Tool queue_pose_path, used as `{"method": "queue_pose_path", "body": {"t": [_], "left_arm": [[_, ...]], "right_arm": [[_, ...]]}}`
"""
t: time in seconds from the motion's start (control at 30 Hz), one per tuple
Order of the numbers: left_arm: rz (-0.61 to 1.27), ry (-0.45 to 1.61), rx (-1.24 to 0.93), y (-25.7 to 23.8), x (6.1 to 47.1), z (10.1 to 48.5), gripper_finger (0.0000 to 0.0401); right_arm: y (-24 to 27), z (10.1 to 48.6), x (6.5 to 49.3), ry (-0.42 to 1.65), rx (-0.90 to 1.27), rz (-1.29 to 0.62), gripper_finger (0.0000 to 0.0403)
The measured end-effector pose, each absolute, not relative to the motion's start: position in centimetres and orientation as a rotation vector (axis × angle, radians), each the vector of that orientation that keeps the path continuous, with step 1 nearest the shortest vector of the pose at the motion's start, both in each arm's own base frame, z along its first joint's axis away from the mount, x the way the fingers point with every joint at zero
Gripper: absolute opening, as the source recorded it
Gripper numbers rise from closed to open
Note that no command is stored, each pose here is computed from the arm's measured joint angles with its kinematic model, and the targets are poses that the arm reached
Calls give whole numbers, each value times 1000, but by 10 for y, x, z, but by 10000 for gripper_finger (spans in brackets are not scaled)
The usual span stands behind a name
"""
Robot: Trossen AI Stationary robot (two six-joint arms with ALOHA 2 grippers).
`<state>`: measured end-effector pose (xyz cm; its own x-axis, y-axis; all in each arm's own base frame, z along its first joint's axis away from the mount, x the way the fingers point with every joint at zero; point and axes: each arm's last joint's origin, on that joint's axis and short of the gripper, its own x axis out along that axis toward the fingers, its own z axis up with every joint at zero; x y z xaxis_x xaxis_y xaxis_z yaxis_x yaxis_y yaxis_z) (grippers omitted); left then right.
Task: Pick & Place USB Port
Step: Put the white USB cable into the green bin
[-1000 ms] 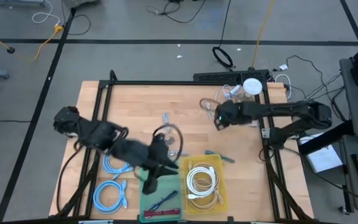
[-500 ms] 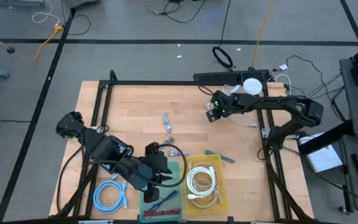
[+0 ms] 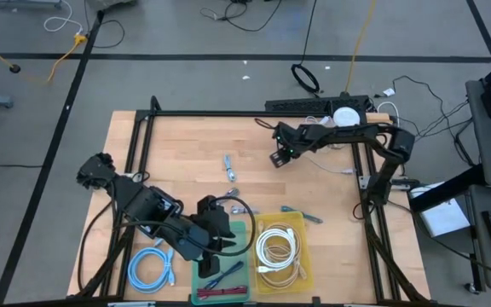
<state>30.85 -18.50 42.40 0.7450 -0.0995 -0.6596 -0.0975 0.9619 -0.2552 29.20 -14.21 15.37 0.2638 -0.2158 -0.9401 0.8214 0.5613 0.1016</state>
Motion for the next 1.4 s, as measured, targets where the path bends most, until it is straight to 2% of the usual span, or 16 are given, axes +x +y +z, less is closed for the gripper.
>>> {"method": "queue_pose_path", "body": {"t": [0.2,0.3,0.47,0.7,0.83,1.0,1.2,1.4], "left_arm": [[6,735,-283,-185,308,424,81],[8,734,-279,-184,309,424,81],[10,734,-275,-182,310,424,81],[23,741,-258,-182,308,423,81],[63,774,-216,-181,304,419,81],[188,833,-154,-170,292,416,81],[468,677,-184,-146,267,435,81],[618,520,-237,-125,238,456,81]], "right_arm": [[-137,142,298,1121,623,-798,143],[-130,139,301,1142,578,-808,103],[-119,137,304,1166,542,-798,13],[-95,155,298,1187,550,-757,2],[-69,205,296,1002,520,-637,1],[-14,269,284,841,505,-384,1],[76,322,284,758,468,-115,0],[143,323,328,813,397,18,0]]}}
